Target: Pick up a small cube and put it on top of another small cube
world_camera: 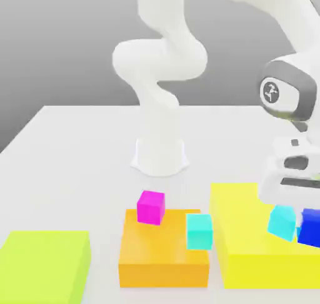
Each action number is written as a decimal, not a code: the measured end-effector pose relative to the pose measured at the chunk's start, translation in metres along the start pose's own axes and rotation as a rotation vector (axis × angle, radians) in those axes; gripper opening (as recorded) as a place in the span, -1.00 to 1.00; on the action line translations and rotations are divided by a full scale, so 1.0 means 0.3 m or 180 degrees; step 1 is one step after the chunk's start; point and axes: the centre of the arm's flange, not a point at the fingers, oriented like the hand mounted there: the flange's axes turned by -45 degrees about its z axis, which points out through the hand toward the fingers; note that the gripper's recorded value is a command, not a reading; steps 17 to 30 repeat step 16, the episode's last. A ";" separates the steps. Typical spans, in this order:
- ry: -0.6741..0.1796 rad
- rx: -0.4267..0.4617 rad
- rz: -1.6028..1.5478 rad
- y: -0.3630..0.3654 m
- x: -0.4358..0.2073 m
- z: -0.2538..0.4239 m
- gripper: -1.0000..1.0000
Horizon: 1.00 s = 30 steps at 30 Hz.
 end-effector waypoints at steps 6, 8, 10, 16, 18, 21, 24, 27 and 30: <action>0.0007 -0.0032 0.0047 0.050 -0.138 -0.107 -1.00; 0.0015 -0.0049 0.0083 0.071 -0.160 -0.096 -1.00; 0.0023 -0.0061 0.0105 0.080 -0.158 -0.030 -1.00; 0.0019 -0.0055 0.0110 0.086 -0.161 0.078 1.00; 0.0019 -0.0055 0.0110 0.086 -0.161 0.078 1.00; 0.0019 -0.0055 0.0110 0.086 -0.161 0.078 1.00; 0.0019 -0.0055 0.0110 0.086 -0.161 0.078 1.00; 0.0019 -0.0055 0.0110 0.086 -0.161 0.078 1.00; 0.0019 -0.0055 0.0110 0.086 -0.161 0.078 1.00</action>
